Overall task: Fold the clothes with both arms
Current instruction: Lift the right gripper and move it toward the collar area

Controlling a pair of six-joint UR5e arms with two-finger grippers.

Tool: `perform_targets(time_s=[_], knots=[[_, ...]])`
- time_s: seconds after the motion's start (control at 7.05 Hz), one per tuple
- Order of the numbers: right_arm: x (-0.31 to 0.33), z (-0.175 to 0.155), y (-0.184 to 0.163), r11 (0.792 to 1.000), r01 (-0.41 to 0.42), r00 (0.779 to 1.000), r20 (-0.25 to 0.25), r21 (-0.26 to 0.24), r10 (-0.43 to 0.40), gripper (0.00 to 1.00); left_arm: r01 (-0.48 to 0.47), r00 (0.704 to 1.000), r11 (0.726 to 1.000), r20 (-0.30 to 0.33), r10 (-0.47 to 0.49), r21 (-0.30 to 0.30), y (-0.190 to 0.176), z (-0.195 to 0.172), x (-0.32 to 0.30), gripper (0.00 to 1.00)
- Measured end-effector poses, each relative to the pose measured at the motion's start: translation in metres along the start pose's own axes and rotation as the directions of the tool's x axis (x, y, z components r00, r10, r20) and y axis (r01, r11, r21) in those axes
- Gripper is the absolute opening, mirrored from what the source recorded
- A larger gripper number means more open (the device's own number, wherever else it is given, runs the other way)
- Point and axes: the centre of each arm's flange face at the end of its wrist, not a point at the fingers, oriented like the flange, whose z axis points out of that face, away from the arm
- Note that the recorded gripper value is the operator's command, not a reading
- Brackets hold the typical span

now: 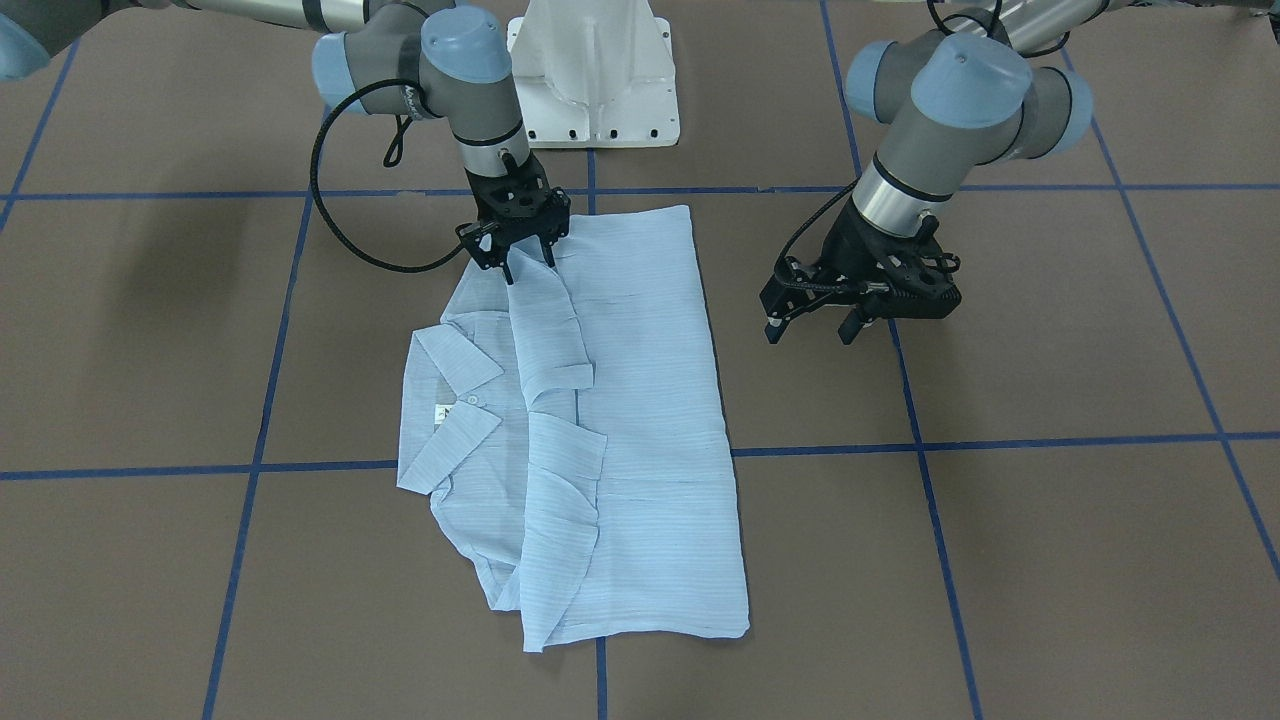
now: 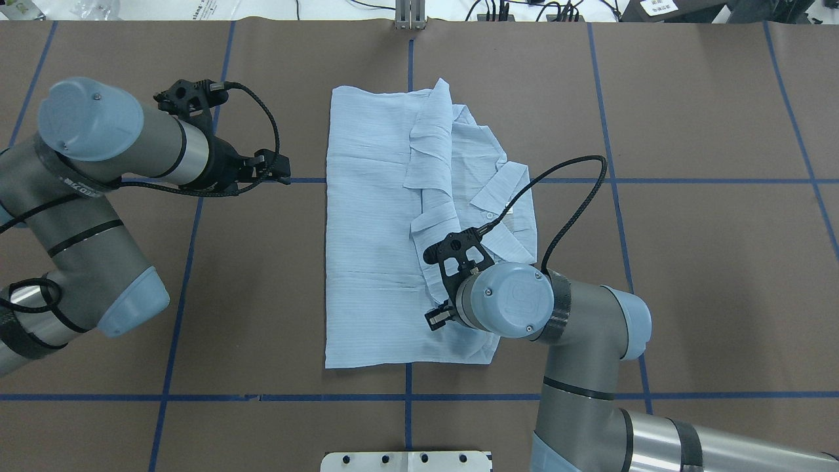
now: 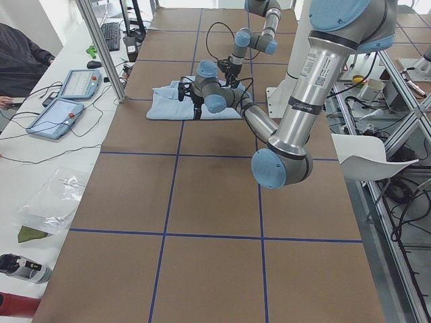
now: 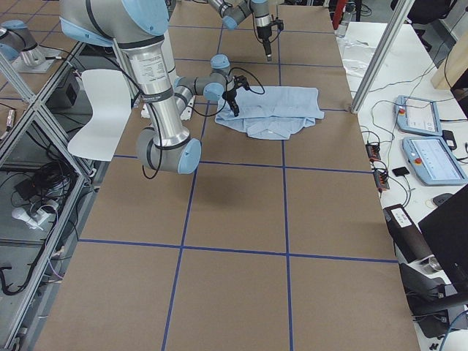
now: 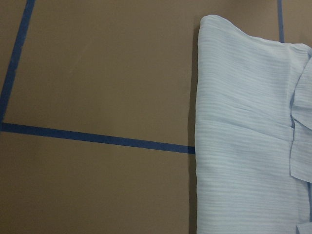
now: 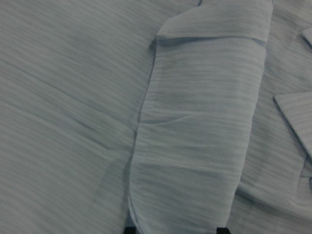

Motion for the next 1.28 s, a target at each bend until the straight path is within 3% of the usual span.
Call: perform_targets(time_s=[0.14, 0.71, 1.28], knots=[[0.000, -0.001, 0.000, 1.000, 0.000, 1.000, 0.002, 0.001, 0.000, 0.00, 0.001, 1.000, 1.000, 0.002, -0.001, -0.001, 0.000, 0.001, -0.001, 1.00], [0.011, -0.018, 0.003, 1.000, -0.002, 1.000, 0.012, 0.009, 0.002, 0.00, -0.013, 1.000, 1.000, 0.005, 0.013, -0.002, 0.000, 0.003, -0.001, 1.00], [0.057, -0.040, 0.024, 0.998, -0.026, 0.998, -0.057, -0.049, 0.023, 0.04, -0.014, 1.000, 1.000, 0.003, 0.014, 0.001, -0.002, 0.003, 0.003, 1.00]])
